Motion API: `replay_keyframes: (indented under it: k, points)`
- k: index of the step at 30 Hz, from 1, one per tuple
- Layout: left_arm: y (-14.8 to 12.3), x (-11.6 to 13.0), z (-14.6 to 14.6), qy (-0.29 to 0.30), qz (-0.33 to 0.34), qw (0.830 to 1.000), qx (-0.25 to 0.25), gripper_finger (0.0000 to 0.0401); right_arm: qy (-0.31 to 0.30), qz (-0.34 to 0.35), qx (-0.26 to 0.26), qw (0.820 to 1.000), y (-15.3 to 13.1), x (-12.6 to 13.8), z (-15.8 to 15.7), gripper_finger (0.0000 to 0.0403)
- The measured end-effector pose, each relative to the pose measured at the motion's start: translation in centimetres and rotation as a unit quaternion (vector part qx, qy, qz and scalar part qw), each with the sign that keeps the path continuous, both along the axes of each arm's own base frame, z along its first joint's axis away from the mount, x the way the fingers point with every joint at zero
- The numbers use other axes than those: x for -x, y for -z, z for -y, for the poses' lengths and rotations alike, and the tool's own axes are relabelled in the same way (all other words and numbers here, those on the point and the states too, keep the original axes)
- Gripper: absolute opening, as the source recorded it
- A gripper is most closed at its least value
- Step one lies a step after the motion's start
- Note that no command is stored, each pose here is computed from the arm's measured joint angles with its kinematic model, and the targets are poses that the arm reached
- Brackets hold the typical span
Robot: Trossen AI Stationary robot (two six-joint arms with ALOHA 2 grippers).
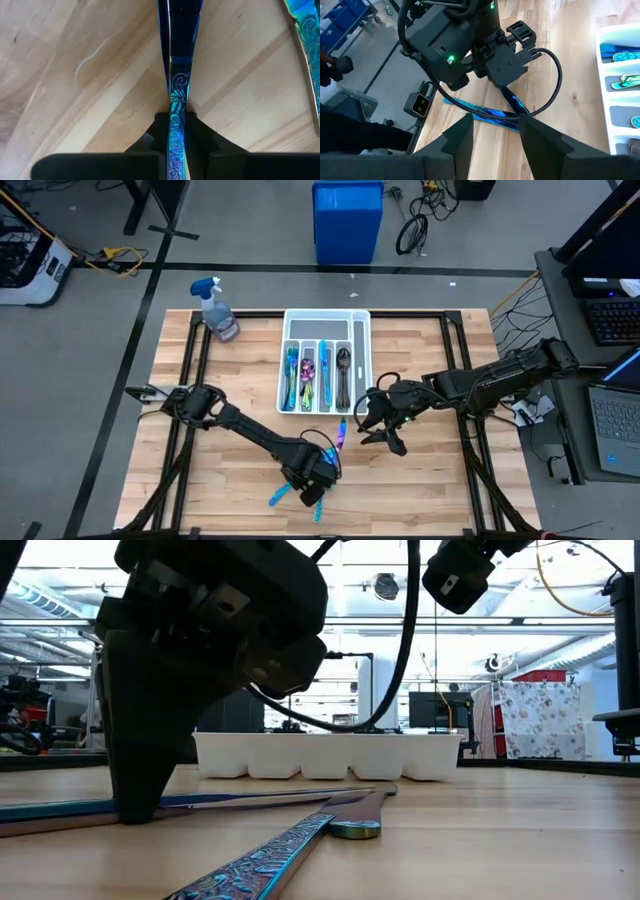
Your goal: Sort silverware
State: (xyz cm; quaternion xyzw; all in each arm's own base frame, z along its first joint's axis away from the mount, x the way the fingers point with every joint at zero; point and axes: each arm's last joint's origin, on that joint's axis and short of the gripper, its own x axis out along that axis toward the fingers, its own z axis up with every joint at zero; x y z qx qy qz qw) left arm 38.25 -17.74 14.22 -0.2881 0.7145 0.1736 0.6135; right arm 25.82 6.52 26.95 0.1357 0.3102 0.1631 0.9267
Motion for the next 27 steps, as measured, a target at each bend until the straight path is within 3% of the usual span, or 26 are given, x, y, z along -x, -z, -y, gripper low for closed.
replay_keyframes:
  k: [13, 23, 27]
  points:
    - [-2.9, -1.1, 0.4, 0.023, 0.021, 0.999, -0.008, 0.0007, 0.010, 0.004, -0.017, 1.000, -0.3, 0.0, 0.0, 0.0141]
    - [-6.5, -1.5, -0.3, -0.059, 0.001, 0.998, -0.020, 0.0007, 0.028, 0.063, -0.068, 0.995, -3.4, 2.0, 0.5, 0.0141]
    - [-7.3, -2.3, -2.4, -0.098, 0.005, 0.994, -0.037, 0.0004, 0.038, 0.108, -0.093, 0.989, -5.3, 3.3, 1.0, 0.0141]
